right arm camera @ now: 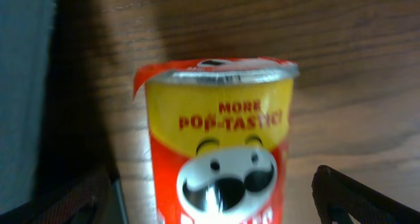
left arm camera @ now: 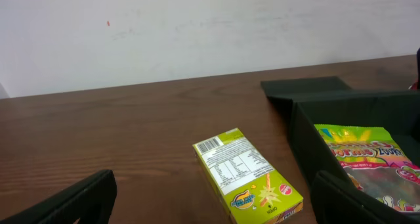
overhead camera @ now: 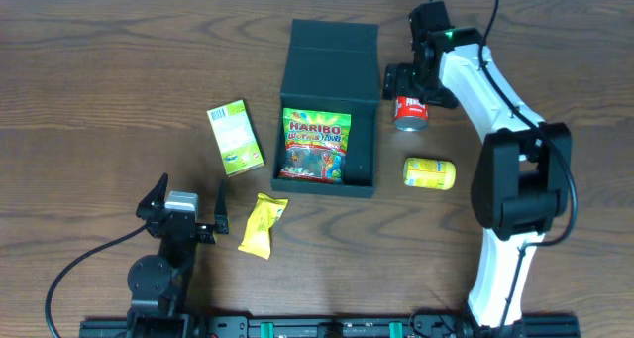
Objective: Pack container
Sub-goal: 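Close the right gripper around the top of the Pringles can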
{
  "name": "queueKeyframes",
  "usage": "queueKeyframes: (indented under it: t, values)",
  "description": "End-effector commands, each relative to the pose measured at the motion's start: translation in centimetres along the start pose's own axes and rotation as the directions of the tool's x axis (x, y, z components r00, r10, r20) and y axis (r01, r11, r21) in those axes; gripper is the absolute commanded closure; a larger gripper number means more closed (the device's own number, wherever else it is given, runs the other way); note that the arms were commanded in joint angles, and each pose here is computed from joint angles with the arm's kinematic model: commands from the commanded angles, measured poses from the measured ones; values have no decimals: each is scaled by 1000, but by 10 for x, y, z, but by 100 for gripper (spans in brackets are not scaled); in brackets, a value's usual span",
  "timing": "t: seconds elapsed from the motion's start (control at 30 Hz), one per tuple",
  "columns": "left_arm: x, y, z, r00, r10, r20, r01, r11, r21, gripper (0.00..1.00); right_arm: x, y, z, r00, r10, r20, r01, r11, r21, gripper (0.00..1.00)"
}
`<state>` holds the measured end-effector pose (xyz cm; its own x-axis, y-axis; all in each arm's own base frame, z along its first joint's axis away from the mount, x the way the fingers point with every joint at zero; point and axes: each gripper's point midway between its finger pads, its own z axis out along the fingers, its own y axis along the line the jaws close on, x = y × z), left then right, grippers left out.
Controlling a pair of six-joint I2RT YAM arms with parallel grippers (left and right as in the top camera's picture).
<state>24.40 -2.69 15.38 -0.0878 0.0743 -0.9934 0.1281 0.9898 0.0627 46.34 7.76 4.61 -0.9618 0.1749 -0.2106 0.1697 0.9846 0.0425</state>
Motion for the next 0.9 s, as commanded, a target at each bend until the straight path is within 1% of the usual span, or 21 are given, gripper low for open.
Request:
queueKeyframes:
  t: [0.0, 0.13, 0.23, 0.3, 0.43, 0.7, 0.83, 0.87]
  values:
    - [18, -1, 0, 998, -3, -63, 3, 1000, 7, 5, -2, 3, 7, 1000, 11, 0, -11, 1000, 3, 1]
    - [18, -1, 0, 998, -3, -63, 3, 1000, 7, 5, -2, -3, 12, 1000, 9, 1, -9, 999, 41, 1]
    - [18, -1, 0, 998, -3, -63, 3, 1000, 7, 5, -3, -8, 12, 1000, 9, 11, -10, 998, 68, 4]
    - [18, -1, 0, 998, -3, -63, 3, 1000, 7, 5, -4, -9, 12, 1000, 9, 13, -10, 997, 74, 9]
    - [18, -1, 0, 998, -3, -63, 3, 1000, 7, 5, -4, -10, 14, 1000, 10, 11, -11, 997, 75, 10]
    - [18, -1, 0, 998, -3, -63, 3, 1000, 7, 5, -3, -3, 15, 1000, 9, 4, -9, 999, 44, 27]
    - [18, -1, 0, 998, -3, -63, 3, 1000, 7, 5, 0, -4, 15, 1000, 8, -7, -8, 999, 48, 31]
    - [18, -1, 0, 998, -3, -63, 3, 1000, 7, 5, 1, -4, 15, 1000, 7, -11, -7, 999, 50, 34]
